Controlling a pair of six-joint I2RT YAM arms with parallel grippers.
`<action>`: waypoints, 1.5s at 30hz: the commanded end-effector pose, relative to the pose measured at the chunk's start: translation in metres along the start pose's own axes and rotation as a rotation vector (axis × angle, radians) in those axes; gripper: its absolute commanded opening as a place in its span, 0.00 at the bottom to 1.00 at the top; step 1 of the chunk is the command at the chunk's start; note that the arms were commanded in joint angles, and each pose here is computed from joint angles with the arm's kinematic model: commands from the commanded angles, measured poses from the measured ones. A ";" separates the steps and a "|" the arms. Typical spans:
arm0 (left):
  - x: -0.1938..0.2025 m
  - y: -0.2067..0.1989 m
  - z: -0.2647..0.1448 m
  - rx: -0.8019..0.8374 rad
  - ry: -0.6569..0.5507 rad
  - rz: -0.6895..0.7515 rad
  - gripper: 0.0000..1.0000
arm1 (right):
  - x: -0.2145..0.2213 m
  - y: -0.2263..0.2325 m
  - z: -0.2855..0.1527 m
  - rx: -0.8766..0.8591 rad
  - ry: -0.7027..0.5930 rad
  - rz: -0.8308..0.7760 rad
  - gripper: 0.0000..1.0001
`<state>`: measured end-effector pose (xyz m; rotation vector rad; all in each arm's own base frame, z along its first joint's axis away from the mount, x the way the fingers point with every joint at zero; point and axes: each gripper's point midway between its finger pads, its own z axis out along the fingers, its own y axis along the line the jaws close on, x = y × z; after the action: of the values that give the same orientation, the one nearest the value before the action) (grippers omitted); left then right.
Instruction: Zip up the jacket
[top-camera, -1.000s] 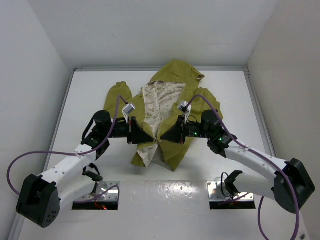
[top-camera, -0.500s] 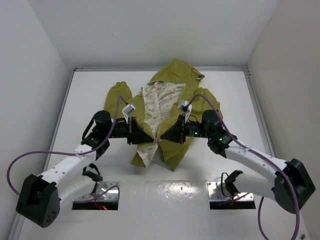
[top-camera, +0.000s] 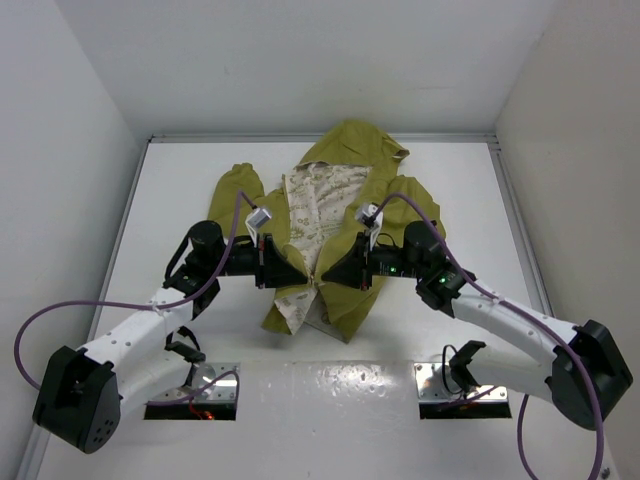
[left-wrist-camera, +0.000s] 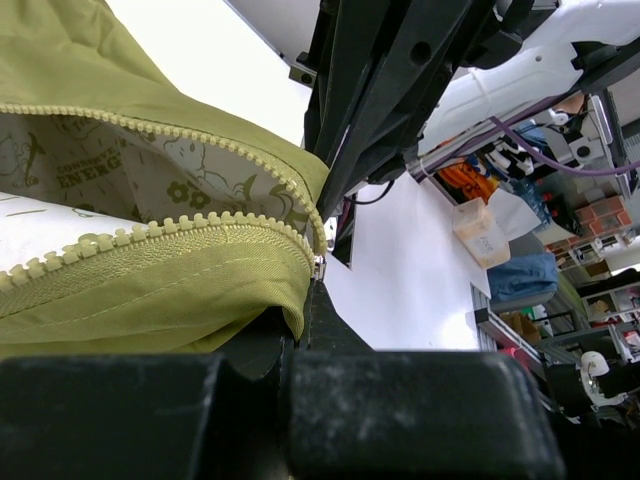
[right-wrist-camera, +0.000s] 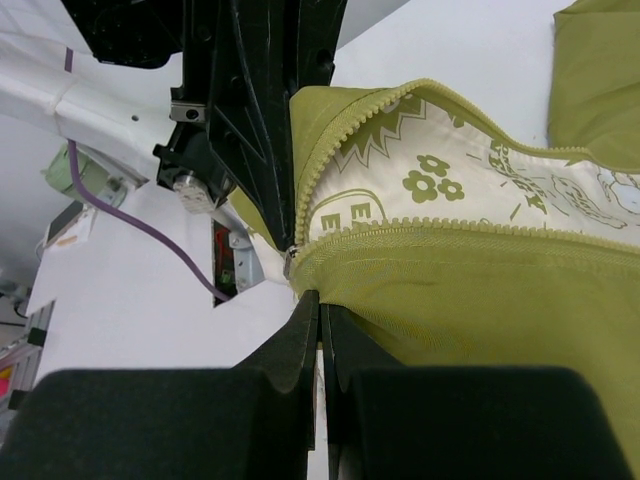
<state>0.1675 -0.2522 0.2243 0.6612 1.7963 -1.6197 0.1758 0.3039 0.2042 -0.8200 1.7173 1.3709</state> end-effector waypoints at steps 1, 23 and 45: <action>-0.015 -0.013 0.002 0.031 -0.018 0.071 0.00 | -0.010 0.009 -0.001 -0.031 -0.030 -0.082 0.00; -0.015 -0.012 0.002 0.031 -0.019 0.081 0.00 | -0.027 0.011 0.001 -0.028 -0.084 -0.042 0.00; -0.011 -0.012 0.002 0.036 -0.009 0.073 0.00 | -0.019 -0.003 0.001 0.032 -0.070 -0.007 0.00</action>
<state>0.1676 -0.2522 0.2241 0.6648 1.7935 -1.6167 0.1842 0.3033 0.2065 -0.7499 1.7363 1.3546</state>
